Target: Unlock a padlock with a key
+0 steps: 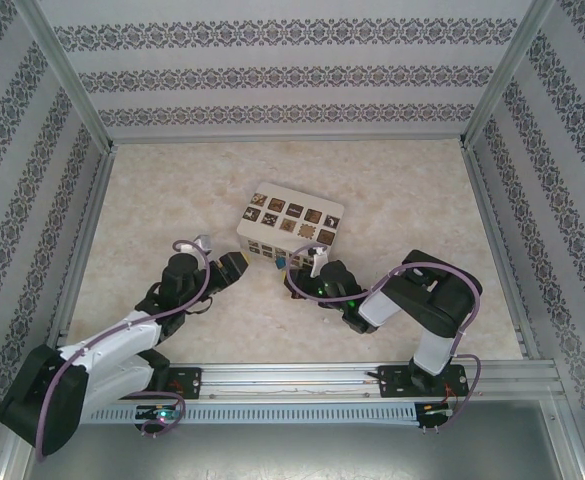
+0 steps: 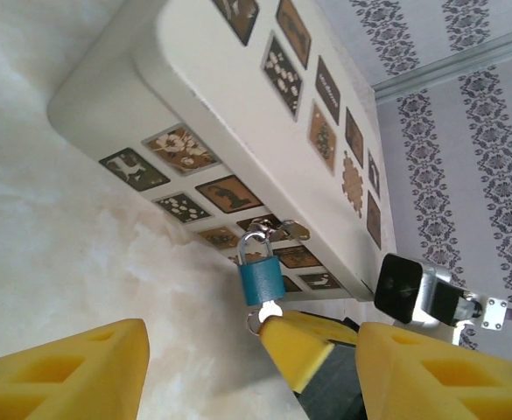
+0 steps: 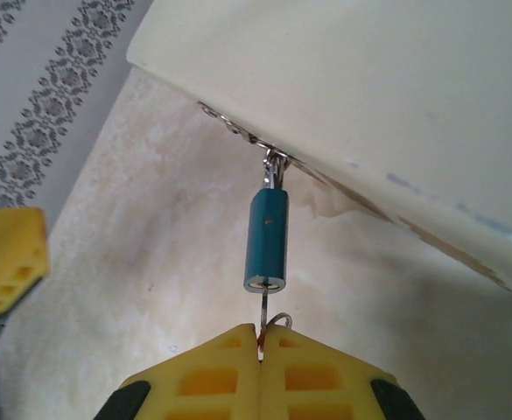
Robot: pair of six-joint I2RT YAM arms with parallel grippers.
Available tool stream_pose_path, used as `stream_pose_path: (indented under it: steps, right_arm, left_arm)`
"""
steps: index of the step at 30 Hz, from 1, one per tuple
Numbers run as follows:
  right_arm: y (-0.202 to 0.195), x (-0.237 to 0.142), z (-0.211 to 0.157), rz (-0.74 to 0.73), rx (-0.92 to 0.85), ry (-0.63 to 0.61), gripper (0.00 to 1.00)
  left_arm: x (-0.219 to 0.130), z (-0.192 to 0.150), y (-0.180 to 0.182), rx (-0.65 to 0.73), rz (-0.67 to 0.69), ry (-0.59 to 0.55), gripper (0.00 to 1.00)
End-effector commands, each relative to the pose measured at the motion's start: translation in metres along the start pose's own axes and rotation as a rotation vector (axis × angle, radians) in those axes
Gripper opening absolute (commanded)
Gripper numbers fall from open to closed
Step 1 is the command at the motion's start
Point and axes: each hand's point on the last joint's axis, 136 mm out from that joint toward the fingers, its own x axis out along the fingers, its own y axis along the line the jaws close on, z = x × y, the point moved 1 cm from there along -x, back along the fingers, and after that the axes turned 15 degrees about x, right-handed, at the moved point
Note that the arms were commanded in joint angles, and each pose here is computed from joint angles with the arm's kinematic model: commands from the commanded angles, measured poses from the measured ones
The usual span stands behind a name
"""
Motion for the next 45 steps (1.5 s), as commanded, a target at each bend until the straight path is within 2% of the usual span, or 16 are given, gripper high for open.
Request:
stream_pose_path:
  steps: [1, 14, 20, 29, 33, 39, 45]
  right_arm:
    - [0.031, 0.003, 0.008, 0.116, 0.055, -0.011, 0.0]
    - [0.027, 0.004, 0.01, 0.113, 0.069, -0.015, 0.0]
    - [0.025, 0.004, 0.01, 0.11, 0.071, -0.015, 0.0]
    - [0.026, 0.004, 0.011, 0.114, 0.073, -0.01, 0.0]
    - [0.025, 0.003, 0.011, 0.11, 0.074, -0.011, 0.0]
    - [0.024, 0.003, 0.012, 0.111, 0.076, -0.011, 0.0]
    - [0.025, 0.002, 0.012, 0.112, 0.078, -0.012, 0.0]
  left_arm:
    - [0.004, 0.004, -0.002, -0.059, -0.03, -0.013, 0.61]
    - [0.041, -0.001, -0.015, -0.179, -0.153, 0.069, 0.55]
    - [0.057, -0.004, -0.016, -0.205, -0.168, 0.102, 0.53]
    - [0.079, -0.013, -0.018, -0.316, -0.216, 0.109, 0.5]
    - [0.09, -0.02, -0.02, -0.358, -0.259, 0.116, 0.43]
    - [0.102, -0.031, -0.017, -0.434, -0.295, 0.112, 0.39]
    - [0.104, -0.032, -0.016, -0.434, -0.288, 0.108, 0.39]
